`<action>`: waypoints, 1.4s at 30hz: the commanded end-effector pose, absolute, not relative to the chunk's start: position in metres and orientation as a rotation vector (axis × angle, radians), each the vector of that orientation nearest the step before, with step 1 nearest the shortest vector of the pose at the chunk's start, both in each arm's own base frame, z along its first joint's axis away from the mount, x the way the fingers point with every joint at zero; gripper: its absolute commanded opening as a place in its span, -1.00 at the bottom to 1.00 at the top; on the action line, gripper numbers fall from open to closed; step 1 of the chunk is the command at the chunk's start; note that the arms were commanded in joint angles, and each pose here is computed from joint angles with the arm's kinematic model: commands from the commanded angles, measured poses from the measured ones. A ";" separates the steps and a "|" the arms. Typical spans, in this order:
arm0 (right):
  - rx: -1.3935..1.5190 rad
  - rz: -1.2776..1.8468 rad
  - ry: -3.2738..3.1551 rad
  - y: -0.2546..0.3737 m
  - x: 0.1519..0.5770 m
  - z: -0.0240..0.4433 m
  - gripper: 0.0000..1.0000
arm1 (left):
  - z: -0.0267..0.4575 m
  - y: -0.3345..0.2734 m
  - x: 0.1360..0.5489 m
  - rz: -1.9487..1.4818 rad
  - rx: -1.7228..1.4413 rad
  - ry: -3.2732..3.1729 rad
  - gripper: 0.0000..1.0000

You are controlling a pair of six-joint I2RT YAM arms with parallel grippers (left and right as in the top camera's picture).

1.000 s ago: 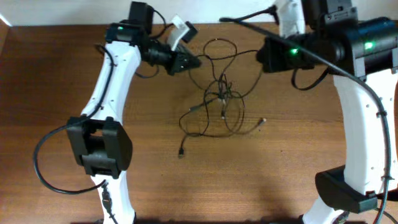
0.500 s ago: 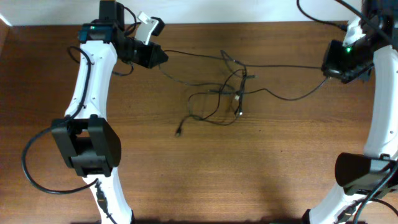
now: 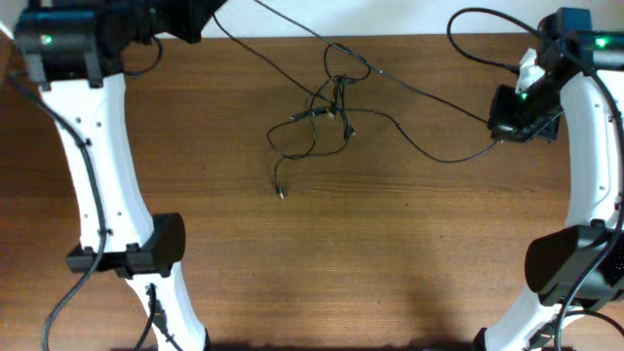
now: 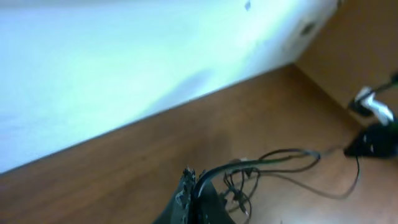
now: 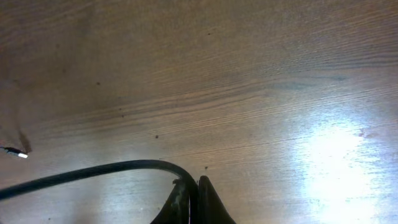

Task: Untangle cables

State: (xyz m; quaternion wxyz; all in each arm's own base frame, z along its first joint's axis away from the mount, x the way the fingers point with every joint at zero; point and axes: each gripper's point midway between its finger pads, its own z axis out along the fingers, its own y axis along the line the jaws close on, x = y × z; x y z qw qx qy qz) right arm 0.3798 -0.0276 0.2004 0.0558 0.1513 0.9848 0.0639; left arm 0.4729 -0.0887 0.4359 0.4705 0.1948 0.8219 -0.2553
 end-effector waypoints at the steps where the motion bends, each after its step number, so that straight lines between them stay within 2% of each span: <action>1: 0.498 0.082 3.004 -0.045 0.373 0.195 -0.65 | 0.464 -0.049 0.475 -0.477 0.231 1.993 -1.00; 2: 0.489 0.090 3.004 -0.044 0.373 0.195 0.01 | 0.463 -0.050 0.474 -0.486 0.230 1.999 -1.00; 3: 0.379 0.195 3.005 -0.032 0.376 0.198 0.29 | 0.460 -0.052 0.472 -0.506 0.236 2.011 -1.00; 6: -0.004 0.583 2.864 0.024 0.390 0.234 0.61 | 0.448 -0.073 0.458 -0.611 0.277 2.072 -1.00; 7: -0.080 0.642 2.803 0.043 0.395 0.250 0.64 | 0.443 -0.085 0.453 -0.645 0.300 2.092 -1.00; 9: -0.175 0.730 2.726 0.082 0.402 0.268 0.64 | 0.439 -0.102 0.448 -0.673 0.334 2.112 -1.00; 13: -0.219 0.788 2.682 0.140 0.409 0.275 0.54 | 0.439 -0.114 0.444 -0.692 0.364 2.112 -1.00; 16: -0.118 0.849 2.619 0.163 0.424 0.286 0.44 | 0.440 -0.117 0.443 -0.751 0.305 2.126 -1.00; 19: -0.128 1.012 2.551 0.183 0.437 0.293 0.41 | 0.453 -0.137 0.430 -0.917 0.402 2.067 -1.00; 23: -0.131 1.247 2.531 0.216 0.444 0.286 0.41 | 0.468 -0.157 0.413 -1.081 0.508 1.995 -1.00; 31: -0.055 1.477 2.569 0.295 0.444 0.270 0.39 | 0.467 -0.161 0.411 -1.082 0.517 1.996 -1.00; 36: -0.073 1.537 2.637 0.312 0.433 0.251 0.29 | 0.465 -0.159 0.413 -1.059 0.512 2.001 -1.00; 42: -0.081 1.513 2.699 0.305 0.423 0.242 0.18 | 0.461 -0.156 0.416 -1.028 0.489 2.025 -1.00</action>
